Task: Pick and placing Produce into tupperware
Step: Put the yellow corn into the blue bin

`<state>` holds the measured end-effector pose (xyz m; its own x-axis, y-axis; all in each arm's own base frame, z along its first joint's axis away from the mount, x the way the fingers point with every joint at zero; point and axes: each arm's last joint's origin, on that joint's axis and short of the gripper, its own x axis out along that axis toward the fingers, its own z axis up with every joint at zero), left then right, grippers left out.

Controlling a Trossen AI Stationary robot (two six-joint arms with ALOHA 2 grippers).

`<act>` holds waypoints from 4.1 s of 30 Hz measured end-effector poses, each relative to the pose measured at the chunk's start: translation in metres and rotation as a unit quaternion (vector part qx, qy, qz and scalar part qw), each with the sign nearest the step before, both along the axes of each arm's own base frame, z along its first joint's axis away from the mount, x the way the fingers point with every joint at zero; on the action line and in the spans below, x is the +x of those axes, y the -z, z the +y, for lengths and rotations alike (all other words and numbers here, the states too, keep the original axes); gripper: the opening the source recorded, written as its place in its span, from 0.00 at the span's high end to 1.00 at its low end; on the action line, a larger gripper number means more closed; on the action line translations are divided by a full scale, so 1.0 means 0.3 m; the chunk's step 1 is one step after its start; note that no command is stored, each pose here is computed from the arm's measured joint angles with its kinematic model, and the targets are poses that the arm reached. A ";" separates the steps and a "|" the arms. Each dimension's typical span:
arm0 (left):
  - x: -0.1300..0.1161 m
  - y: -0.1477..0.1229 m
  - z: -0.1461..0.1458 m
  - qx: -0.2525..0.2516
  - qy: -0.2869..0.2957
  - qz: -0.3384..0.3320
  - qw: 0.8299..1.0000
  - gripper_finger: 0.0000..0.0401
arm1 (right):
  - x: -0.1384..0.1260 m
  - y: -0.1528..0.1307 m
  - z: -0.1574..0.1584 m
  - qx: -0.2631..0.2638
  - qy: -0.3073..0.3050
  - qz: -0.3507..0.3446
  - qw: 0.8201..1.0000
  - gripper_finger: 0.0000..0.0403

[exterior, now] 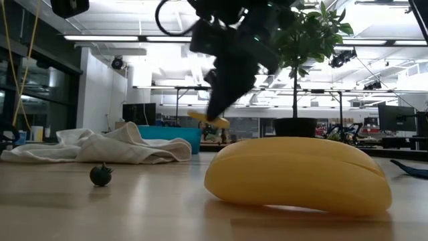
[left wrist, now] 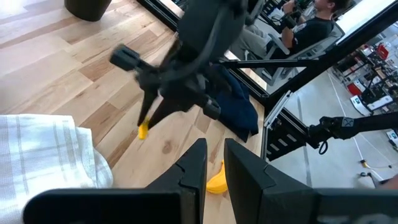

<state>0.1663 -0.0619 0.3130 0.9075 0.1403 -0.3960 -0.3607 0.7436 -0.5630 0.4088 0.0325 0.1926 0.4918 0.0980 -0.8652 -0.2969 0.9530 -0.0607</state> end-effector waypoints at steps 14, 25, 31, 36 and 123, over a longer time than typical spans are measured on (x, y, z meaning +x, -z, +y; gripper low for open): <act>-0.006 0.012 0.003 0.015 0.002 0.020 1.000 0.89 | 0.093 -0.165 -0.137 0.126 0.156 -0.105 0.974 0.89; -0.009 0.014 0.012 0.051 -0.026 0.024 0.998 0.89 | 0.138 -0.283 -0.162 0.169 0.211 -0.187 0.945 0.89; -0.024 0.018 0.048 0.055 -0.075 0.033 0.995 0.89 | 0.142 -0.306 -0.160 0.163 0.219 -0.200 0.941 0.89; -0.040 0.003 0.104 0.041 -0.111 0.025 0.993 0.85 | 0.149 -0.320 -0.158 0.173 0.221 -0.217 0.935 0.89; -0.083 -0.105 0.516 0.088 -0.010 -0.111 0.990 0.82 | 0.180 -0.515 -0.316 0.234 0.263 -0.403 0.845 0.89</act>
<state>0.1414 0.0930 0.3444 0.9657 0.2079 -0.1553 -0.2582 0.8310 -0.4928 0.4629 -0.0624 0.3469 0.9847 -0.0785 -0.1557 0.1329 0.9161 0.3784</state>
